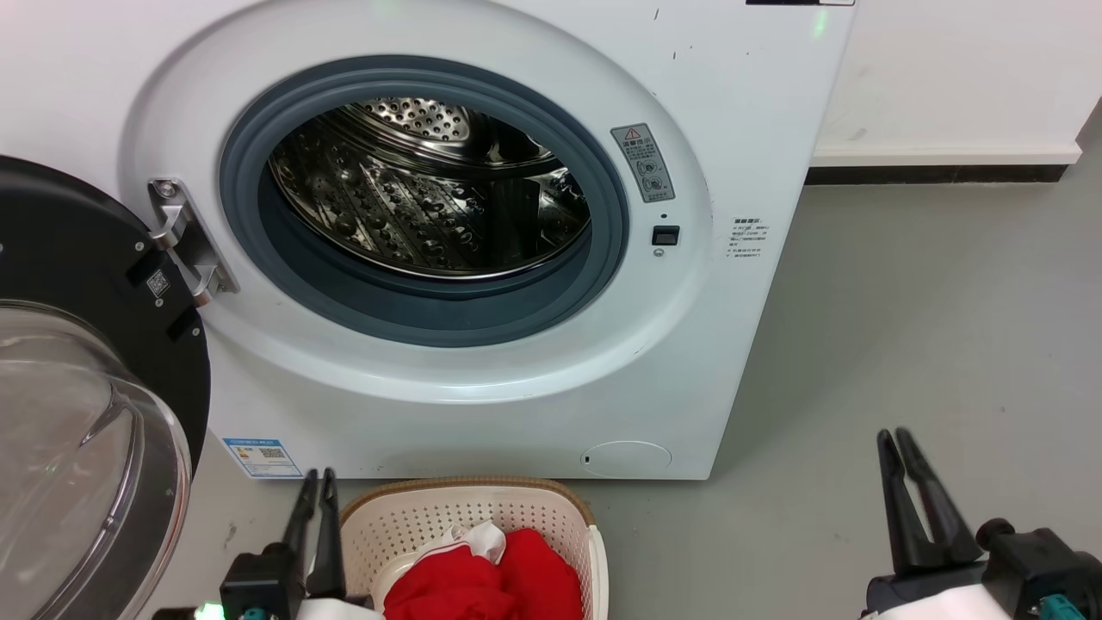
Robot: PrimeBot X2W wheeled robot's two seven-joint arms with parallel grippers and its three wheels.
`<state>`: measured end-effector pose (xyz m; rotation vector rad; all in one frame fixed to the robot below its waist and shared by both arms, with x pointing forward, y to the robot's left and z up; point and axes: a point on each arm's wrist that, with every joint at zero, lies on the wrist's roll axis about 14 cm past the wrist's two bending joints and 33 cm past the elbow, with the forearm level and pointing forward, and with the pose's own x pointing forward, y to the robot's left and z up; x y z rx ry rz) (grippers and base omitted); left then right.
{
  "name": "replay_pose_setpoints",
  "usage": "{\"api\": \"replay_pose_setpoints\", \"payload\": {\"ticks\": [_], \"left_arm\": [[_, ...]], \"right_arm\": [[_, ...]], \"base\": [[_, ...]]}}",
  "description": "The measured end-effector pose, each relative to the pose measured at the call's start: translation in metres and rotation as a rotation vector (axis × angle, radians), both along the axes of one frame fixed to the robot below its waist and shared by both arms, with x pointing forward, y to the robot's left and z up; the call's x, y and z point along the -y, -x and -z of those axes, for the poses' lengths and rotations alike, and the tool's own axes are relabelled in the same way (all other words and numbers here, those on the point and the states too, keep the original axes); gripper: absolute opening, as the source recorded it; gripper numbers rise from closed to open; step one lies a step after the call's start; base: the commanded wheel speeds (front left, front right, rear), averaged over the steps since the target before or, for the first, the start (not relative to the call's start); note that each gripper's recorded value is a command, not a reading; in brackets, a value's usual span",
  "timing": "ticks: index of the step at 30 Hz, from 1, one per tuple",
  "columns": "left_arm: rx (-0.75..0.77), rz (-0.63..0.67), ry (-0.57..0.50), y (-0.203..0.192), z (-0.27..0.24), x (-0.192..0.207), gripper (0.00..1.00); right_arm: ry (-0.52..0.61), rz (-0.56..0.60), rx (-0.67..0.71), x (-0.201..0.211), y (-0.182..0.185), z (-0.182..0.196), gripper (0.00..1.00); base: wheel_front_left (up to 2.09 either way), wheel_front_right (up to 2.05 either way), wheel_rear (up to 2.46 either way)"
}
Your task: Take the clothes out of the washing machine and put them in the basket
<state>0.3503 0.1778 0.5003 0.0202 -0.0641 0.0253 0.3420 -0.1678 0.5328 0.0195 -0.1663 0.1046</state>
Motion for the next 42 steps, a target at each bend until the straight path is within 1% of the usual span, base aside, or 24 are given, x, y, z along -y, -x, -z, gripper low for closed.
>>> {"api": "replay_pose_setpoints", "payload": {"ticks": [3, 12, 25, 42], "left_arm": [[-0.048, -0.004, 0.014, 0.004, 0.013, -0.001, 0.0], [-0.099, -0.038, 0.201, 0.003, 0.023, -0.009, 0.0], [-0.119, -0.059, 0.448, -0.004, 0.024, -0.015, 0.0], [-0.135, -0.066, 0.721, -0.012, 0.025, -0.018, 0.0]], "right_arm": [[-0.016, 0.002, -0.035, 0.001, 0.002, 0.01, 0.0], [-0.203, 0.02, -0.083, 0.008, 0.001, 0.019, 0.0], [-0.441, 0.032, -0.118, 0.015, -0.008, 0.022, 0.0], [-0.701, 0.039, -0.158, 0.022, -0.017, 0.027, 0.0]], "base": [[0.0, 0.0, 0.0], [0.0, 0.0, 0.0], [0.0, 0.0, 0.0], [0.0, 0.0, 0.0]]}}
